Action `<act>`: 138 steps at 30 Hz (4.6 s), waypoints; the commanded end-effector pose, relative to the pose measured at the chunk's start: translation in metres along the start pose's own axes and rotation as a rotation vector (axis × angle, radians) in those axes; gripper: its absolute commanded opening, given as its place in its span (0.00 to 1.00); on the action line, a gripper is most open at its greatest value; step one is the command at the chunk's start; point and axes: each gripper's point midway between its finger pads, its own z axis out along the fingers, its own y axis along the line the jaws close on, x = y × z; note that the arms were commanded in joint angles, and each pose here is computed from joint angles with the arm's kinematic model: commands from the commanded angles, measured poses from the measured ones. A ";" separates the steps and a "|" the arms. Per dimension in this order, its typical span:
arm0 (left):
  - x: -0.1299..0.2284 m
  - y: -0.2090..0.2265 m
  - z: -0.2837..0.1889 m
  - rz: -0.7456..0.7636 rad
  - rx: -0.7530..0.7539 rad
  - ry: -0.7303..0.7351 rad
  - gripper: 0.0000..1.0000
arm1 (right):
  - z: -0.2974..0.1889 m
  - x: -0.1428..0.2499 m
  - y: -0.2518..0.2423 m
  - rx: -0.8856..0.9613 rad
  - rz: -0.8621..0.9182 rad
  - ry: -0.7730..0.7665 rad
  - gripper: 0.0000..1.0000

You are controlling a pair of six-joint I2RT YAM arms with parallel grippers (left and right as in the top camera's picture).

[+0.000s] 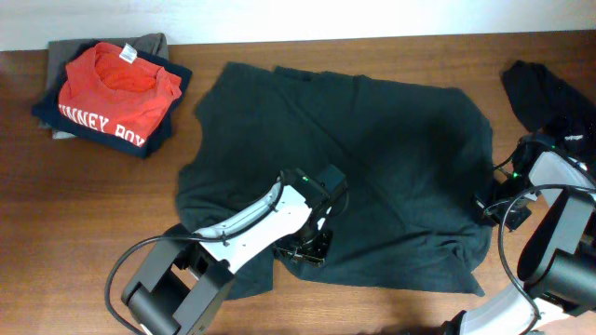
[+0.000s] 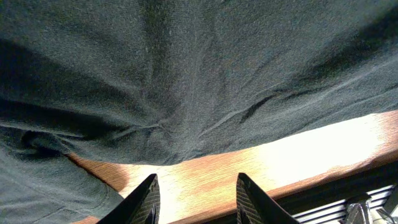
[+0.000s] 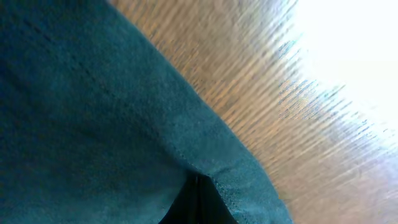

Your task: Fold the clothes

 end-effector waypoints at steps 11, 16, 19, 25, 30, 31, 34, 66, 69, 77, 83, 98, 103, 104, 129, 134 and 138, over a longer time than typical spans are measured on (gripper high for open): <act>-0.006 0.004 -0.006 0.007 -0.029 -0.037 0.49 | 0.026 -0.068 -0.008 -0.036 0.176 -0.172 0.04; -0.008 0.007 -0.006 0.007 -0.048 -0.048 0.48 | 0.010 -0.082 -0.003 -0.053 0.178 -0.198 0.04; -0.009 0.006 -0.007 0.019 -0.046 -0.055 0.47 | 0.000 -0.083 0.000 -0.056 0.178 -0.184 0.04; -0.022 -0.004 -0.037 0.114 -0.022 -0.152 0.47 | -0.037 -0.085 0.007 -0.075 0.175 -0.159 0.04; -0.035 -0.005 -0.096 0.129 -0.052 -0.350 0.51 | -0.098 -0.083 0.014 -0.126 0.128 -0.201 0.04; -0.035 -0.006 -0.107 0.131 -0.050 -0.386 0.55 | -0.112 -0.082 0.015 -0.141 0.125 -0.217 0.04; -0.031 -0.005 -0.133 0.133 -0.041 -0.467 0.99 | -0.163 -0.070 0.020 -0.219 0.093 -0.285 0.04; 0.104 0.121 -0.181 -0.496 -0.051 -0.463 0.99 | -0.258 0.160 -0.040 -0.367 -0.169 -0.385 0.83; 0.102 0.119 -0.161 -0.496 -0.038 -0.418 0.99 | -0.244 0.168 -0.044 -0.367 -0.169 -0.384 0.87; 0.088 0.115 -0.116 -0.497 0.016 -0.360 0.99 | -0.189 0.173 -0.047 -0.331 -0.152 -0.271 0.90; 0.092 0.133 -0.085 -0.589 -0.003 -0.268 0.99 | -0.160 0.175 -0.049 -0.307 -0.149 -0.200 0.90; 0.110 0.137 -0.020 -0.727 0.029 -0.084 0.99 | -0.159 0.170 -0.047 -0.313 -0.152 -0.218 0.90; 0.110 0.136 -0.008 -0.726 0.042 -0.081 0.97 | -0.159 0.168 -0.046 -0.316 -0.153 -0.227 0.90; 0.110 0.137 -0.006 -0.725 0.043 -0.083 0.95 | -0.159 0.167 -0.046 -0.316 -0.153 -0.227 0.90; 0.101 0.138 0.031 -0.740 0.035 0.016 0.69 | -0.160 0.171 -0.043 -0.337 -0.156 -0.212 0.90; 0.104 0.139 0.037 -0.747 0.021 0.054 0.64 | -0.159 0.171 -0.043 -0.337 -0.156 -0.211 0.90; 0.104 0.139 0.037 -0.747 0.020 0.057 0.55 | -0.159 0.171 -0.043 -0.336 -0.155 -0.208 0.89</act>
